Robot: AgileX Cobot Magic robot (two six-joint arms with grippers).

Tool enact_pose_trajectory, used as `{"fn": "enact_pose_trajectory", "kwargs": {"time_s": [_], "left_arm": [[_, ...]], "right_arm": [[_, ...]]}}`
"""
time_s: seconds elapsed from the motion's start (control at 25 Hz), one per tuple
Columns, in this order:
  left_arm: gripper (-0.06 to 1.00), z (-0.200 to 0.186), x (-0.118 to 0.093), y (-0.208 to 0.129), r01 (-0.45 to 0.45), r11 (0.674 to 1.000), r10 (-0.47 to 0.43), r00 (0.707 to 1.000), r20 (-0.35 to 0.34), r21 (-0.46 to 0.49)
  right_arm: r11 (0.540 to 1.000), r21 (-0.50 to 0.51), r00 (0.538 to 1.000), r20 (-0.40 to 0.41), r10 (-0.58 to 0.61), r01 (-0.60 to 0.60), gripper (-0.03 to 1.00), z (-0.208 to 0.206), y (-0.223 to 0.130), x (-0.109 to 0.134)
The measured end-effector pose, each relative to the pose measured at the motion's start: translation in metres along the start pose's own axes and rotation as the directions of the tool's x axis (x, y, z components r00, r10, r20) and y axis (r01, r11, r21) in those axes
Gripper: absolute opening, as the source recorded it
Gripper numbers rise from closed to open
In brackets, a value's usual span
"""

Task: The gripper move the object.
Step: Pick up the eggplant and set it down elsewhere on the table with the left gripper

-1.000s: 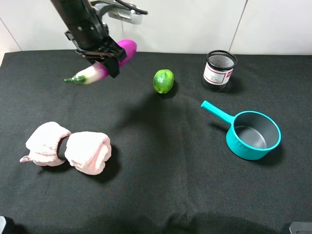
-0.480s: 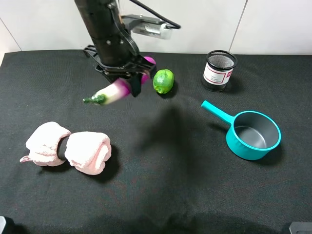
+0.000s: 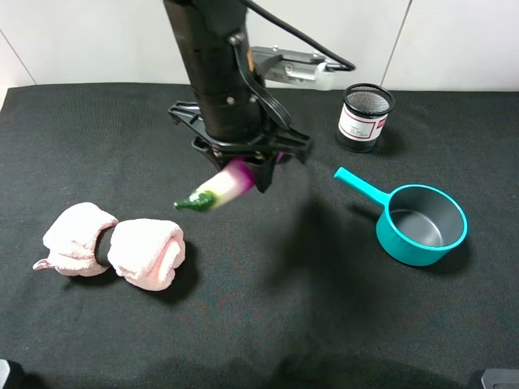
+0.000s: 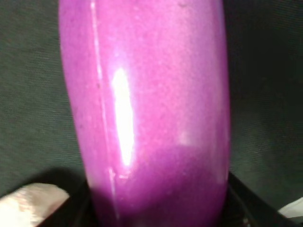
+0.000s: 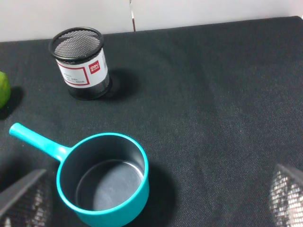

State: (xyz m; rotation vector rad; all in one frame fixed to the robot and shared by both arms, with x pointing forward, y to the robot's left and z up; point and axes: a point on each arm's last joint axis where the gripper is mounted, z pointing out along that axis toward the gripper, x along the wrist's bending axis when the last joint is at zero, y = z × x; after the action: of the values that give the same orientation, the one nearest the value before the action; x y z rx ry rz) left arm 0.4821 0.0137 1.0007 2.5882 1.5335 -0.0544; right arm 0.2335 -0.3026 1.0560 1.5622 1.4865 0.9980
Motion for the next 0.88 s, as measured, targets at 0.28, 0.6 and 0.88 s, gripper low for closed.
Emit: {"fn": "enact_pose_trajectory", "kwargs": {"time_s": [0.28, 0.6, 0.88], "left_arm": [[0.46, 0.002, -0.029, -0.013, 0.059, 0.998, -0.059, 0.998, -0.001, 0.005], [0.46, 0.006, -0.057, -0.031, 0.120, 0.993, -0.120, 0.992, -0.031, 0.007], [0.46, 0.008, -0.077, -0.043, 0.138, 0.990, -0.138, 0.990, -0.024, 0.005]], "right_arm": [[1.000, 0.000, 1.000, 0.000, 0.000, 0.000, 0.69, 0.000, 0.000, 0.000], [1.000, 0.000, 1.000, 0.000, 0.000, 0.000, 0.69, 0.000, 0.000, 0.000], [1.000, 0.000, 1.000, 0.000, 0.000, 0.000, 0.69, 0.000, 0.000, 0.000]]}}
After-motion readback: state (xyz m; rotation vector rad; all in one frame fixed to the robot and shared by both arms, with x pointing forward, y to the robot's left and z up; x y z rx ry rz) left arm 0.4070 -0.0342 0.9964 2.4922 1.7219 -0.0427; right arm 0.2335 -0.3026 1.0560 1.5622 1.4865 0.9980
